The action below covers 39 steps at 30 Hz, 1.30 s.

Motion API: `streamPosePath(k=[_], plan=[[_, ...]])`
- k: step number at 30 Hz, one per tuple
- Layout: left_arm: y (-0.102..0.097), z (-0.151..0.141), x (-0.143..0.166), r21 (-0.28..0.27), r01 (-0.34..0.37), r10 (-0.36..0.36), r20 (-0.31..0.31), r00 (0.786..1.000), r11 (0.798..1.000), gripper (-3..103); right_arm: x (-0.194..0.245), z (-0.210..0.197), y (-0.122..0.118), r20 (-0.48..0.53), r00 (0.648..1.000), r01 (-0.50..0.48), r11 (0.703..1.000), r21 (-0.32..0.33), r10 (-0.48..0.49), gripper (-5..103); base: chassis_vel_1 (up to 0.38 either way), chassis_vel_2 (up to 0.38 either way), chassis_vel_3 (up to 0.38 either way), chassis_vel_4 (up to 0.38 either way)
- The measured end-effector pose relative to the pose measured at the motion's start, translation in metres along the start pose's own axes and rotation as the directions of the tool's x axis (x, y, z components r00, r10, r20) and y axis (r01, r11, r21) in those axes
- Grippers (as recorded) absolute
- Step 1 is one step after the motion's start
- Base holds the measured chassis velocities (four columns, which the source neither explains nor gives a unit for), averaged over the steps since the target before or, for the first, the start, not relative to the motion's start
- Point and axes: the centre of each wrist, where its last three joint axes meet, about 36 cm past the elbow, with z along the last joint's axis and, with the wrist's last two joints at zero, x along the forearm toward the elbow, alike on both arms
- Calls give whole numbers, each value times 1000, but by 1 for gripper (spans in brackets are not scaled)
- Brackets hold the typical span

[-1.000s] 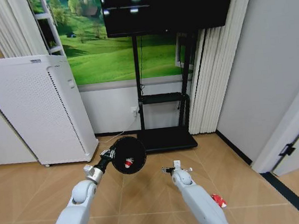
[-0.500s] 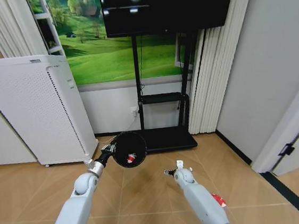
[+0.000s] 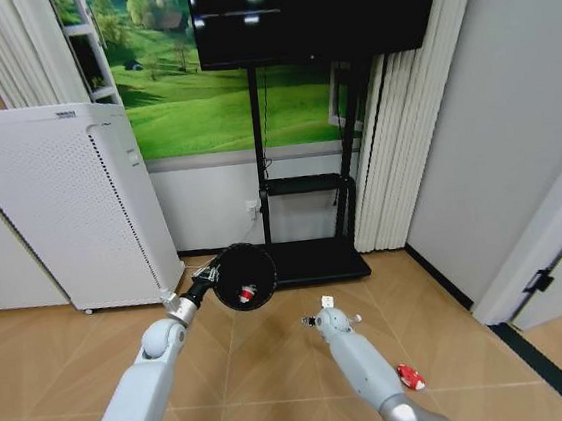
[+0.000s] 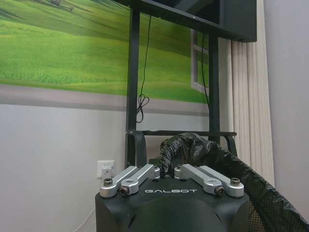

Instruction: Pick up the trash bin and place the garbage on the floor into it.

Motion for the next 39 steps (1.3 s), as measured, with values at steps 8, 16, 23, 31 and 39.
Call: streamPosePath(k=[8,16,23,31,39], plan=[[1,-3,-4,-6,-8,8,-2,1000,1000,7,-9,0,2,-49,993,-103,991,81,107,100,0,0,0,0],[-1,-2,-4,-3,-9,9,-3,1000,1000,7,-25,4,-6,-69,981,-172,977,126,182,100,0,0,0,0],[-3,-1,-5,-2,-14,14,-7,1000,1000,7,-40,1,-18,-40,976,-203,962,183,214,100,0,0,0,0],[-7,-3,-9,0,-20,20,-12,1000,1000,7,-49,-5,-32,-26,973,-219,956,195,228,100,0,0,0,0],[-9,-3,-11,3,-22,22,-12,1000,1000,7,-40,-15,-17,-112,987,-120,991,-60,113,100,0,0,0,0]])
